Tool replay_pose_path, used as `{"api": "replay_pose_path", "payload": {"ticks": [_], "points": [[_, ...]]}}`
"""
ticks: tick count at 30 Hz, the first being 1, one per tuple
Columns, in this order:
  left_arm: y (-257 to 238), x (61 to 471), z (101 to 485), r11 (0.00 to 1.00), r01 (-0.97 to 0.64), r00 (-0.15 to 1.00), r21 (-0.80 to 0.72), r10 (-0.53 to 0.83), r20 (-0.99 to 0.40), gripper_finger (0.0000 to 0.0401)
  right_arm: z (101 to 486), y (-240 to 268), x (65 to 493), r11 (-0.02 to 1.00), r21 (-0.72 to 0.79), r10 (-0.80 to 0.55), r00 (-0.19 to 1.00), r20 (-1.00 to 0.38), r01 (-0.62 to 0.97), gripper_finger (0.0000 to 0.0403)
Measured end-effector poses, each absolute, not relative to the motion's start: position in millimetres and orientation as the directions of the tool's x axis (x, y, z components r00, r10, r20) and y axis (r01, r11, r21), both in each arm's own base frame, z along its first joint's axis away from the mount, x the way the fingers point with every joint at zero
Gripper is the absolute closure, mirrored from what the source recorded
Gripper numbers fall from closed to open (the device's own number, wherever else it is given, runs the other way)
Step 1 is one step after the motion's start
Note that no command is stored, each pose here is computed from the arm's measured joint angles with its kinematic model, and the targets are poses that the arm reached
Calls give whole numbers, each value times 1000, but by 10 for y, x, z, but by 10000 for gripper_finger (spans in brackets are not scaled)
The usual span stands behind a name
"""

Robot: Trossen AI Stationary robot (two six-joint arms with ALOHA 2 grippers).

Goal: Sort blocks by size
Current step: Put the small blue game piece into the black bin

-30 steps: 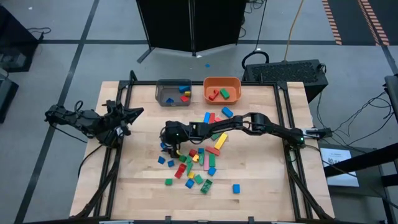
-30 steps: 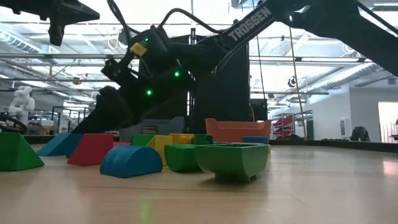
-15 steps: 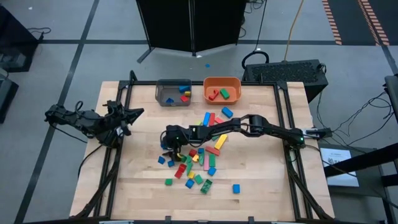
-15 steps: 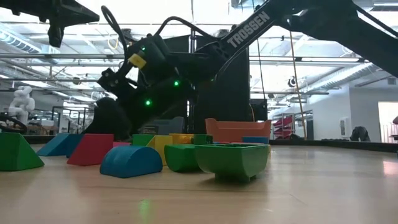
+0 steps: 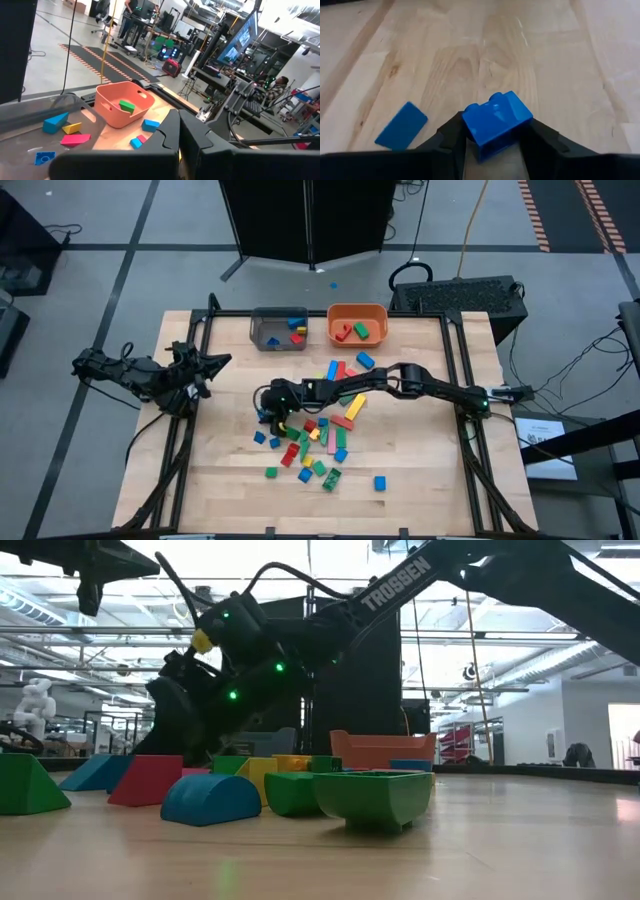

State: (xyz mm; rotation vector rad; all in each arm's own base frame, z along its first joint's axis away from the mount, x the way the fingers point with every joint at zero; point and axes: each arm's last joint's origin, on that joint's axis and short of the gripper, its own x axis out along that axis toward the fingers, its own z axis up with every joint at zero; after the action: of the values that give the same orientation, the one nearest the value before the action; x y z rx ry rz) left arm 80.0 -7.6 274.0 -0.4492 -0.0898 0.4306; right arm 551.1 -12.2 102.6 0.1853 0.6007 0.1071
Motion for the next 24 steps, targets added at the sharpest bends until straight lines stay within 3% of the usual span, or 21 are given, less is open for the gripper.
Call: {"api": "replay_pose_path", "payload": {"ticks": [4, 12, 19, 24], "points": [[-76, 799, 2740, 813, -383, 907, -439, 422, -10, 401, 1410, -313, 5649, 986, 160, 117, 846, -521, -38, 271], [-76, 799, 2741, 813, -383, 907, -440, 422, -9, 401, 2131, -1158, 5620, 987, -49, -156, 853, -498, 152, 271], [-76, 799, 2739, 813, -384, 906, -438, 422, -11, 401, 2126, -2059, 5328, 935, 28, -284, 790, -544, 355, 271], [-76, 799, 2715, 817, -395, 906, -420, 423, -30, 401, 2052, -2278, 5223, 918, 94, -264, 769, -583, 387, 270]]}}
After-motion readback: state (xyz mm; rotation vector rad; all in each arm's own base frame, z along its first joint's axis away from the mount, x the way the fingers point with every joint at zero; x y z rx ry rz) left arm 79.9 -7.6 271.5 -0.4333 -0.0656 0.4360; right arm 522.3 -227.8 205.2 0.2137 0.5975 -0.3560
